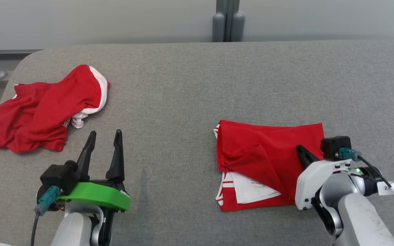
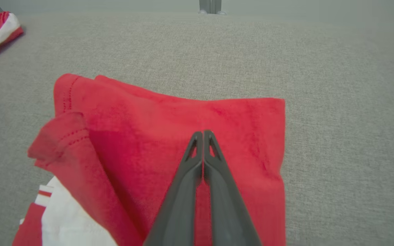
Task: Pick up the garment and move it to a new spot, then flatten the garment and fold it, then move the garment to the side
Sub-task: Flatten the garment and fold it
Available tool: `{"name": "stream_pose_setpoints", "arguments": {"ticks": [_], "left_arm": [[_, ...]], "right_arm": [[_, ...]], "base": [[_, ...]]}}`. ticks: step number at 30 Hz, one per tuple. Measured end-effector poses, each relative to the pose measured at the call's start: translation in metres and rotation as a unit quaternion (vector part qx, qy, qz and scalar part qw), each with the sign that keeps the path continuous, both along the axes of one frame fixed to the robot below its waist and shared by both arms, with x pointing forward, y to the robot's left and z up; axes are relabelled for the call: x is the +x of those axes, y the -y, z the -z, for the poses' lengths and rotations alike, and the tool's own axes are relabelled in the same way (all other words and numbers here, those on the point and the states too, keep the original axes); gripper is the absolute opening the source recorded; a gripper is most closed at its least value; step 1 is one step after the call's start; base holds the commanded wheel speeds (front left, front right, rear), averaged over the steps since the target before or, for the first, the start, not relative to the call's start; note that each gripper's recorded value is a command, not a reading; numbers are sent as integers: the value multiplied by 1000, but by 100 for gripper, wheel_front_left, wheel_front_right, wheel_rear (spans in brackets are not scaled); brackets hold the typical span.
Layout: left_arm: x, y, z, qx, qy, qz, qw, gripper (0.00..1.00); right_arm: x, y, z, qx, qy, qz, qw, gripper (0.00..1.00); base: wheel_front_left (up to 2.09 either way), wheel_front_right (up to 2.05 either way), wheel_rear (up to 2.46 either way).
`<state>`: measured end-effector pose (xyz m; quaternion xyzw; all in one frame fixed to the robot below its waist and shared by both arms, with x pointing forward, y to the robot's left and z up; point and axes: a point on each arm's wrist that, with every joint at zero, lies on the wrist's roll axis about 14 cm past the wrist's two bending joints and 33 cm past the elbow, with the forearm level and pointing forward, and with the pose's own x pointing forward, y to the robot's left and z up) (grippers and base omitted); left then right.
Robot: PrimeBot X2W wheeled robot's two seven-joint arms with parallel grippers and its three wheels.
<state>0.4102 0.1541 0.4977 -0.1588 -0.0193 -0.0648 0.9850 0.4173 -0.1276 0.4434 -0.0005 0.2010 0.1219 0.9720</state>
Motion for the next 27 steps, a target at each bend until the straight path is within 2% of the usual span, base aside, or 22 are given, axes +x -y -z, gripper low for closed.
{"name": "stream_pose_setpoints", "arguments": {"ticks": [4,9,13,17,18,19,22,27], "left_arm": [[-1,-1,0,4,-1,1,1000,100],[0,-3,0,10,-1,2,1000,100],[1,-1,-2,15,3,6,1000,100],[2,0,-3,16,5,8,1000,100],[2,-1,-4,16,6,7,1000,100],[2,-1,-5,16,7,7,1000,100],[2,-1,-7,16,10,6,1000,100],[0,-1,-10,18,13,7,1000,100]], "right_arm": [[-12,-22,22,-5,-41,-38,998,0],[-41,-76,40,6,-91,-128,988,0],[-75,-128,37,52,-125,-208,969,0],[-89,-156,9,118,-110,-246,956,0],[-86,-155,1,124,-96,-246,956,39],[-81,-153,-9,131,-75,-243,958,100],[-59,-136,-43,147,8,-214,966,100],[-22,-82,-98,118,162,-133,971,100]], "base": [[0,0,0],[0,0,0],[0,0,0],[0,0,0],[0,0,0],[0,0,0],[0,0,0],[0,0,0]]}}
